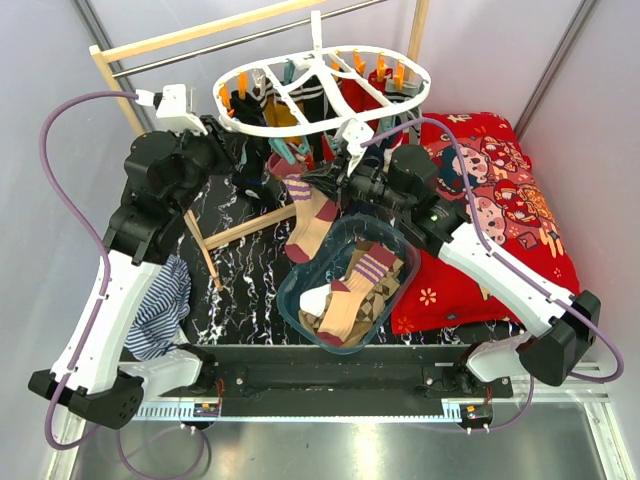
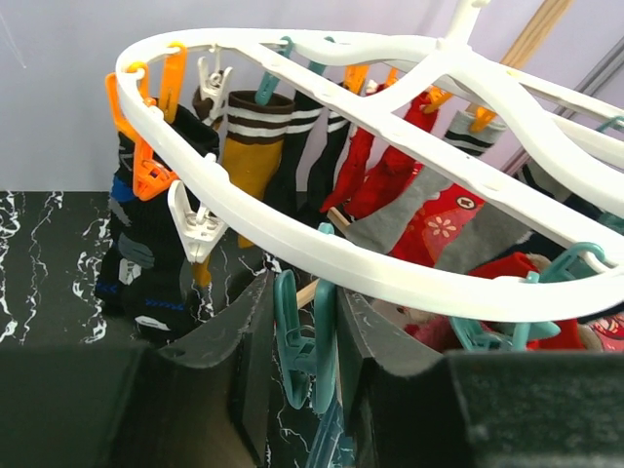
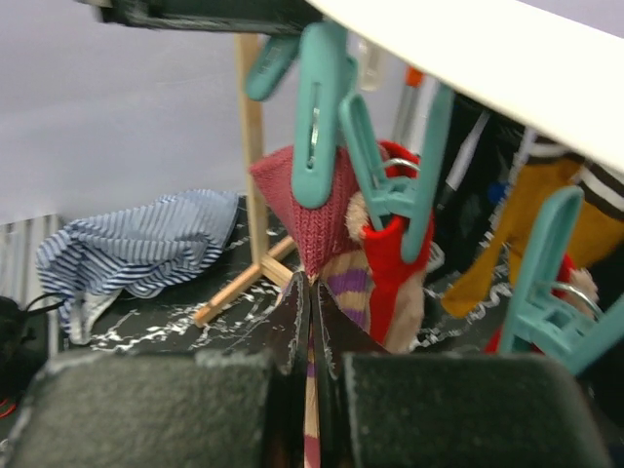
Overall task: Clip the socks to the hanger
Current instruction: Open the clamp at the hanger, then pick up the sock from the bin, then pick up the sock from the hanger.
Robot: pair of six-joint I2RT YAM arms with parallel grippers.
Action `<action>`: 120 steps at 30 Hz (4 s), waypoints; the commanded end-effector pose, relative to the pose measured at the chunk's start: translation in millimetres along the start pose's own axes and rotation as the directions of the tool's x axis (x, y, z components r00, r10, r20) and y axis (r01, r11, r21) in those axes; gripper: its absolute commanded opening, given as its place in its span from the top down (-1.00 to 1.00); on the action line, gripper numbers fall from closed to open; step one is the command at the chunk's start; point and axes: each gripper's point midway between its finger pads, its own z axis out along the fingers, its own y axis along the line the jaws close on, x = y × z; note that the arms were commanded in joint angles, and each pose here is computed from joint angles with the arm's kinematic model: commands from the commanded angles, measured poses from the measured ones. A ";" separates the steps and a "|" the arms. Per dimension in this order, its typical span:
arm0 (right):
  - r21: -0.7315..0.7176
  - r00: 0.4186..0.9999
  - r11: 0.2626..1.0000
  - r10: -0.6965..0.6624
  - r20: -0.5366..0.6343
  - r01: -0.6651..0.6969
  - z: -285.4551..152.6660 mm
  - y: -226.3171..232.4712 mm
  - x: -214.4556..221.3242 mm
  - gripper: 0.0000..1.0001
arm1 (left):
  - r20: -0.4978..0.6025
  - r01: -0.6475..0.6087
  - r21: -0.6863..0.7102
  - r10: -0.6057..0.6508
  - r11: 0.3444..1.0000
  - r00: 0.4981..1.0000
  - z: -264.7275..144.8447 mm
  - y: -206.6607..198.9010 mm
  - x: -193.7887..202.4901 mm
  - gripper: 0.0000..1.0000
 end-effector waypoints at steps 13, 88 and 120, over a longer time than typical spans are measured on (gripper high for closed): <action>0.468 0.998 0.884 0.013 -0.060 0.017 -49.4 -72.7 6.1 0.39 | 0.101 0.064 -0.109 -0.053 0.992 0.993 -0.2 -36.4 -4.4 1.00; 0.516 0.797 0.830 0.451 -0.402 -0.210 -148.1 -22.6 199.8 1.00 | 0.126 0.090 -0.102 -0.077 0.991 0.989 11.2 -55.9 3.5 1.00; -0.226 0.988 0.963 -0.152 -0.012 0.145 -31.0 54.2 11.0 1.00 | 0.146 0.140 -0.043 -0.132 0.989 0.980 3.3 -65.5 -10.0 1.00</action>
